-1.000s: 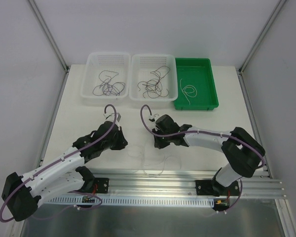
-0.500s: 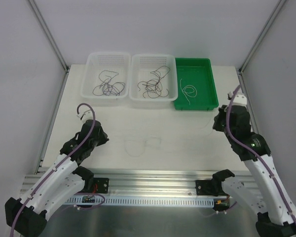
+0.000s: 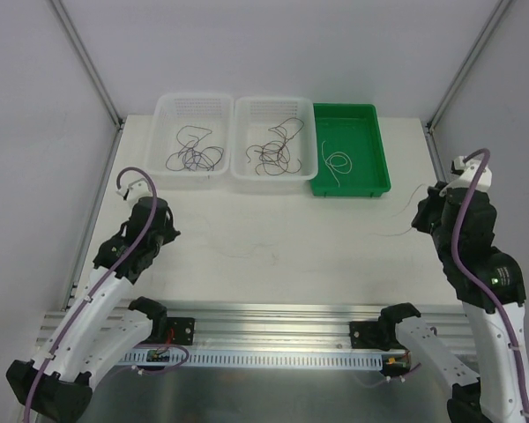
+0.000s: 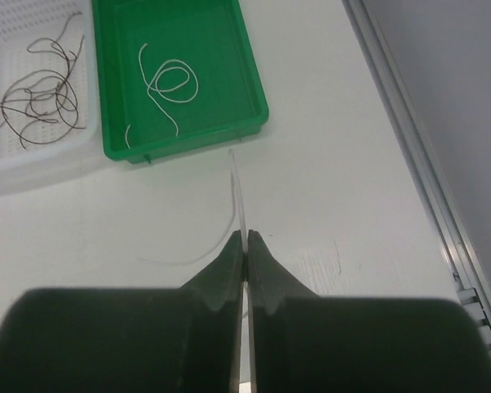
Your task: Untangle the cables
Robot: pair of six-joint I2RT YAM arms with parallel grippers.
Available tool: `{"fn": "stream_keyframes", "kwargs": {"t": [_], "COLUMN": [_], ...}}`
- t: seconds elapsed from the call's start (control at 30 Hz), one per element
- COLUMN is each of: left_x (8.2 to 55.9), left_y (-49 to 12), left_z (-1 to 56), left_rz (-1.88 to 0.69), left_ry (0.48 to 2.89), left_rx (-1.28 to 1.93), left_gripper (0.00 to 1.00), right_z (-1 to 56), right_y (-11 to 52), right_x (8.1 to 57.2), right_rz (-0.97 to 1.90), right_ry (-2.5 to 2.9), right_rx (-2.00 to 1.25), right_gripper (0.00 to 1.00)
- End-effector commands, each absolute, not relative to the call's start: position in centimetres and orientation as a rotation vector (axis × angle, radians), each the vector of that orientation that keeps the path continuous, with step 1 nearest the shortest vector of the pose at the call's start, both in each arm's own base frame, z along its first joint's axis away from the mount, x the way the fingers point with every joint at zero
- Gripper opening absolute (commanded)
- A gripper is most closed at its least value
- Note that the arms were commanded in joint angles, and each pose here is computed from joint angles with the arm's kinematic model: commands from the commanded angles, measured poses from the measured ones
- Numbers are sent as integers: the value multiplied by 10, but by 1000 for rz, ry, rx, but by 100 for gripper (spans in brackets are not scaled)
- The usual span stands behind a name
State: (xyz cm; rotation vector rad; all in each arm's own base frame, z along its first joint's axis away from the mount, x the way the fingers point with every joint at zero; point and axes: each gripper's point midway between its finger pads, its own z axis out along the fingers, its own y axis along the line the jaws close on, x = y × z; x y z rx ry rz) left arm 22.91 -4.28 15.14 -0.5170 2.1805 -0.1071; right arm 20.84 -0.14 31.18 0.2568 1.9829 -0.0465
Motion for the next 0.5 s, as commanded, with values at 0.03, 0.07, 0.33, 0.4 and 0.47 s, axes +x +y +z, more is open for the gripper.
{"fn": "stream_keyframes", "kwargs": {"t": [0.03,0.07,0.33,0.4,0.47], "left_x": [231,227,229,232,239], "left_y": [-7,-2,30,22,-1], "left_z": [187,181,231,231,223], "left_rz": [157,235,462,409,259], "left_ry": [2174,2232,2158,2169,2203], "left_rx": [-470,-447,-395,-371,-292], "left_gripper": [0,0,0,0,0], "right_z": [374,379,380,358,342], "right_y": [-15,-15,-4,8,16], "right_x": [198,197,206,210,215], "right_rz": [-64,-63,-30,14,51], "right_ry": [1843,1836,1874,1936,1968], "right_rx": [285,279,223,187,169], "right_gripper": [1,1,1,1,1]}}
